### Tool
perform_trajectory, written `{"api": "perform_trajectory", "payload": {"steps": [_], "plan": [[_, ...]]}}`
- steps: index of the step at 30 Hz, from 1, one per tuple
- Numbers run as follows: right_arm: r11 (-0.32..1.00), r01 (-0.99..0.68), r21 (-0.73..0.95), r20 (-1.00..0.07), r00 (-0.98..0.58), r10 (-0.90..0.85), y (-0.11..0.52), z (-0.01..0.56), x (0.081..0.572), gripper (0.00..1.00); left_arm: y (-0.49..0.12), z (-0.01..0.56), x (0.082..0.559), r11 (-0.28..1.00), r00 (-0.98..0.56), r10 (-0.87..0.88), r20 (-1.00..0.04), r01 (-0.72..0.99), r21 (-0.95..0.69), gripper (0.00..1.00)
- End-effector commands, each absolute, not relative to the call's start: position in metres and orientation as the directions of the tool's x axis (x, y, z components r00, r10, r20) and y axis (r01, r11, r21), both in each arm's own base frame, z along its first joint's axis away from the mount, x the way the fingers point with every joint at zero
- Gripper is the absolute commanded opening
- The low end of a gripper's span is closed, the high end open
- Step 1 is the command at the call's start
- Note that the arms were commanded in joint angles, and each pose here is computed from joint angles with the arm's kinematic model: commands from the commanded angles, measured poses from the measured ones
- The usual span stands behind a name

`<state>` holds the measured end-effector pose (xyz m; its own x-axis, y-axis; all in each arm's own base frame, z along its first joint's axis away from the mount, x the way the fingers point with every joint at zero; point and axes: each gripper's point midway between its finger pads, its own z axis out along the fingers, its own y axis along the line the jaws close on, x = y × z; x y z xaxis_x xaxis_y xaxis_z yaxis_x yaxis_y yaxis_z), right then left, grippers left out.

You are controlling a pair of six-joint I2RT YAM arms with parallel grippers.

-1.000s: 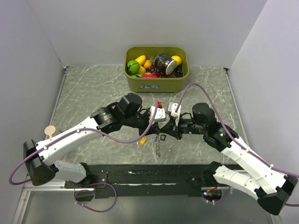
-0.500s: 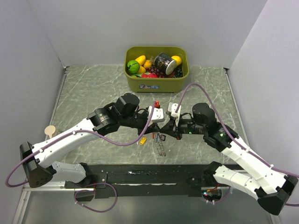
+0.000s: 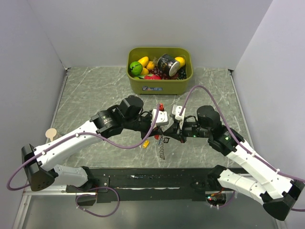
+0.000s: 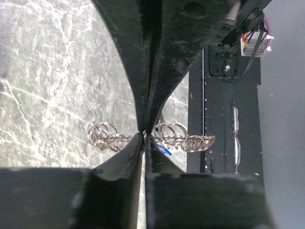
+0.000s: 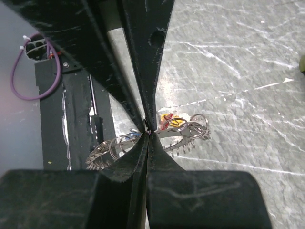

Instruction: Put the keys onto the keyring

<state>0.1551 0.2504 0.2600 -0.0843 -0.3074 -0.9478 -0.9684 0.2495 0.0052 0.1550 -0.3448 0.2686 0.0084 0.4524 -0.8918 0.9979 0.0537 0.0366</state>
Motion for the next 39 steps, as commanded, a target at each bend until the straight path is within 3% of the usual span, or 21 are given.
{"api": "perform_trajectory", "payload": {"steps": [1,4,11,14,15,23,27,28,31,35,39], "plan": [[0.231,-0.971,-0.055,-0.972,-0.001,-0.237,0.255,0.288,0.154,0.0,-0.351,0.273,0.155,0.029,0.035,0.444,-0.895,0.998,0.054,0.02],[0.235,-0.97,-0.06,-0.973,0.005,-0.23,0.254,0.29,0.154,0.0,-0.351,0.271,0.155,0.025,0.031,0.454,-0.89,0.999,0.048,0.02],[0.231,-0.971,-0.063,-0.975,0.009,-0.224,0.254,0.291,0.153,0.0,-0.353,0.267,0.158,0.034,0.02,0.455,-0.89,0.999,0.04,0.19],[0.228,-0.972,-0.062,-0.974,0.009,-0.226,0.254,0.291,0.153,0.0,-0.355,0.268,0.155,0.023,0.022,0.449,-0.893,0.999,0.036,0.1],[0.228,-0.972,-0.057,-0.973,0.003,-0.229,0.255,0.29,0.153,0.0,-0.355,0.268,0.156,0.023,0.022,0.449,-0.893,0.999,0.036,0.02],[0.254,-0.965,-0.056,-0.975,-0.002,-0.222,0.254,0.29,0.157,0.01,-0.354,0.281,0.151,0.024,0.045,0.37,-0.928,0.998,0.058,0.01],[0.315,-0.947,-0.069,-0.982,0.009,-0.186,0.248,0.294,0.162,0.3,-0.355,0.3,0.153,0.064,0.078,0.255,-0.964,0.993,0.097,0.01],[0.334,-0.939,-0.079,-0.986,0.024,-0.164,0.247,0.3,0.164,0.41,-0.354,0.293,0.153,0.077,0.067,0.251,-0.966,0.993,0.089,0.01],[0.398,-0.913,-0.089,-0.992,0.047,-0.115,0.237,0.31,0.166,0.56,-0.354,0.307,0.15,0.093,0.084,0.139,-0.987,0.991,0.097,0.01],[0.413,-0.904,-0.115,-0.993,0.106,-0.043,0.229,0.327,0.159,0.64,-0.351,0.329,0.143,0.107,0.091,-0.016,-0.996,0.99,0.088,0.01],[0.301,-0.943,-0.143,-0.989,0.145,-0.015,0.236,0.329,0.139,0.61,-0.347,0.348,0.135,0.1,0.134,-0.146,-0.98,0.988,0.12,0.01]]}}
